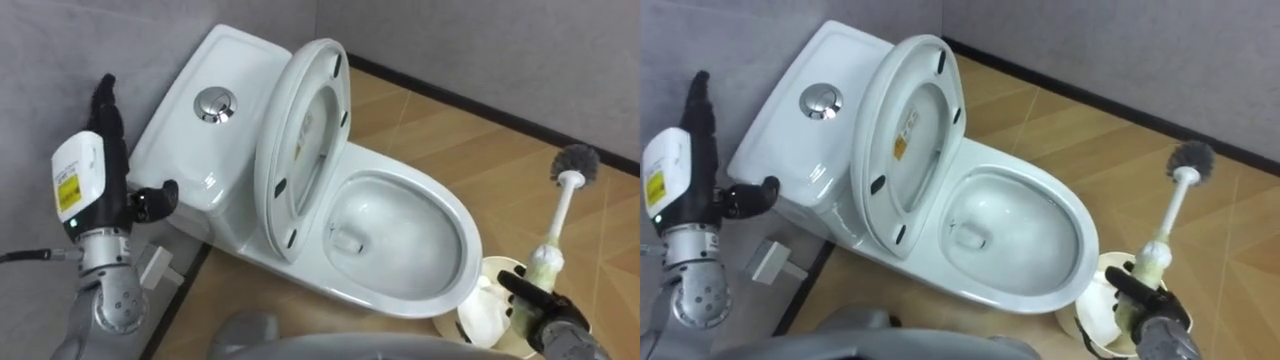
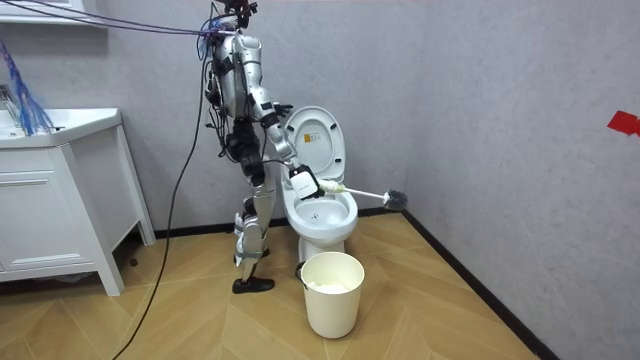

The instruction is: Brush toilet

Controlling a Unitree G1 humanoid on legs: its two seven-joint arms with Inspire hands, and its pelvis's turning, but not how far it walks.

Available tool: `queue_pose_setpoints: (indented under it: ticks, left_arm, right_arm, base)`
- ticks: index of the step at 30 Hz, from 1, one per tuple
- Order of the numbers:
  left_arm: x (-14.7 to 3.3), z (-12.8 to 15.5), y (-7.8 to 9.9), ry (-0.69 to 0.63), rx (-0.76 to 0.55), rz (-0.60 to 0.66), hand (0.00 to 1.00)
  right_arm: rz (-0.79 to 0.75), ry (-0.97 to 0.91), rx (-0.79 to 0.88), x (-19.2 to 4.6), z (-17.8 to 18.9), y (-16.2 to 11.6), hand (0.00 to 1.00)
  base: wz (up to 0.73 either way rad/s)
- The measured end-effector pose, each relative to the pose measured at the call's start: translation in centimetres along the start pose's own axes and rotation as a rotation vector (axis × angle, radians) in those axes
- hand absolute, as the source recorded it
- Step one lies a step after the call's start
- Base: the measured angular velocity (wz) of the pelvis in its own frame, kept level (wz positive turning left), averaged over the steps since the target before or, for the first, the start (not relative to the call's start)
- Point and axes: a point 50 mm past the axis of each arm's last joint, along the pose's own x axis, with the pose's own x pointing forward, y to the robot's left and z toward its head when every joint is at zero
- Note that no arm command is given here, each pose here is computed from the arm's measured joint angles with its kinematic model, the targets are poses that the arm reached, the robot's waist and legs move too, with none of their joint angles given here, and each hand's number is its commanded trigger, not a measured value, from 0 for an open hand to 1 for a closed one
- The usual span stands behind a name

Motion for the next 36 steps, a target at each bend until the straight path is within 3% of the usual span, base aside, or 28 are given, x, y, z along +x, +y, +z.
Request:
queue_pose_setpoints:
  ticks: [7,13,27,32,36]
  left_arm:
    - [-1.5,-0.2,-2.3,-0.025,0.057,-0.210,0.00]
    - [-3.4,-2.3,-4.4,0.049,0.139,-0.468,0.00]
    - [-3.4,-3.4,-3.8,0.067,0.232,-0.563,0.00]
    - [-2.7,-3.1,-3.6,0.056,0.255,-0.550,0.00]
    - [-2.4,-3.2,-3.6,0.048,0.283,-0.548,0.00]
  right_arm:
    - [0.076,-0.019,-0.161,0.1,0.8,0.8,1.00]
    - [0.149,-0.059,-0.193,0.4,2.9,2.8,1.00]
    - [0.144,-0.114,-0.372,0.5,6.5,3.0,1.00]
    - [0.121,-0.186,-0.618,0.3,8.3,4.2,1.00]
    - [0.081,-0.317,-0.925,-0.3,10.4,5.8,1.00]
  base:
    - [-0.09]
    - [-0.01]
    - [-0.04]
    - [-0.03]
    - [-0.14]
